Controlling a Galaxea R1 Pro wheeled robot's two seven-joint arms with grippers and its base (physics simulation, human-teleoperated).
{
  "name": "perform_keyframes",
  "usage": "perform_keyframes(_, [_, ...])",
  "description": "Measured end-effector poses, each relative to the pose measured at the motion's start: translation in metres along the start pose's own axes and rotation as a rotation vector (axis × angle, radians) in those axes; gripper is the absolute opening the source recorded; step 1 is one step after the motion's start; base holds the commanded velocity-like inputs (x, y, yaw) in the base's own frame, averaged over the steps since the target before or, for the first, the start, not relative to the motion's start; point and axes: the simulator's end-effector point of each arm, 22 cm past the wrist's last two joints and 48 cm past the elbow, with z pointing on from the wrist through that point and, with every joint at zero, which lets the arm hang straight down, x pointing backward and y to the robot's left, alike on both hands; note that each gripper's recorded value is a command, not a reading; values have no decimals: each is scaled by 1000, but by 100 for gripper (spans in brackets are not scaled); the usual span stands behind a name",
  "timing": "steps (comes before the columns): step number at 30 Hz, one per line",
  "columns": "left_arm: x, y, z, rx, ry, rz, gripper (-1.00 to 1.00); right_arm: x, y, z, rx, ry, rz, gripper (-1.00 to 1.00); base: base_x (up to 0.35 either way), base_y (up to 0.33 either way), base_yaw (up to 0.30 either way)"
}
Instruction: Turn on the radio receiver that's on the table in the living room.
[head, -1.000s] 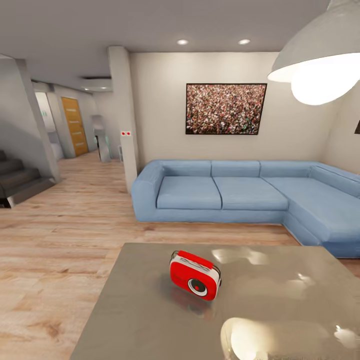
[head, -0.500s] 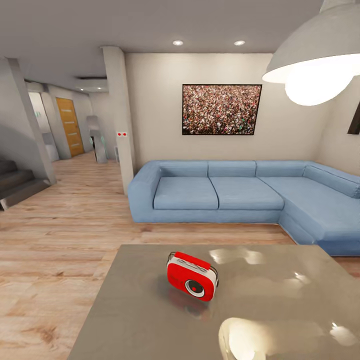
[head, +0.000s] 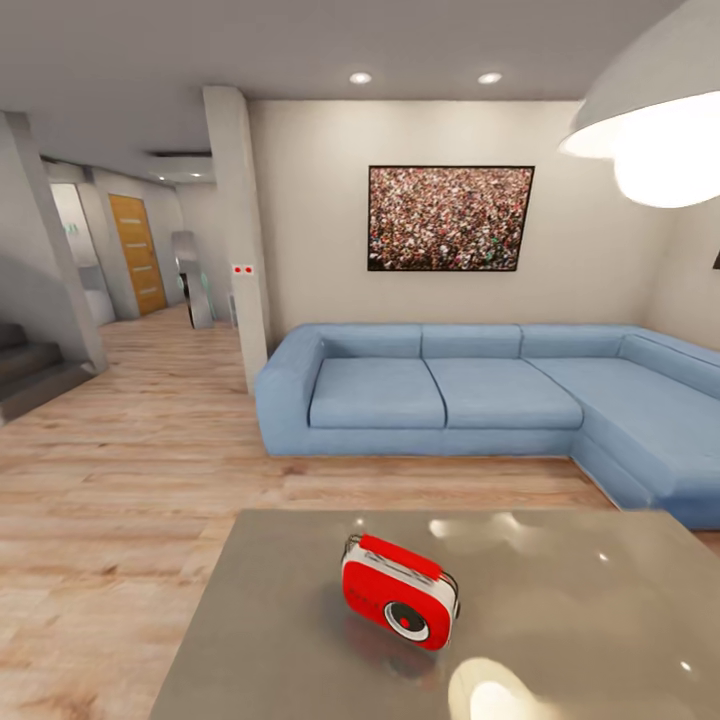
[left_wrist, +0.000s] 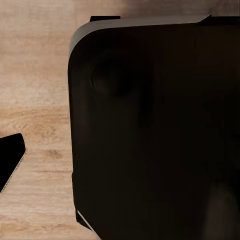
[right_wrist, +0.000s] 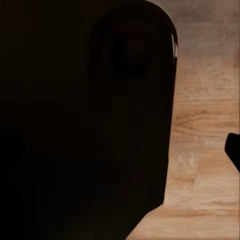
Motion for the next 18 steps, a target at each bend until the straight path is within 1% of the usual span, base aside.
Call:
perform_keyframes(5, [0,0,0,-1,1,0,100,0,0,0,0,0,0,100,105,17,0])
perform_keyframes(18, [0,0,0,-7,1,0,100,0,0,0,0,0,1,100,7,1,0])
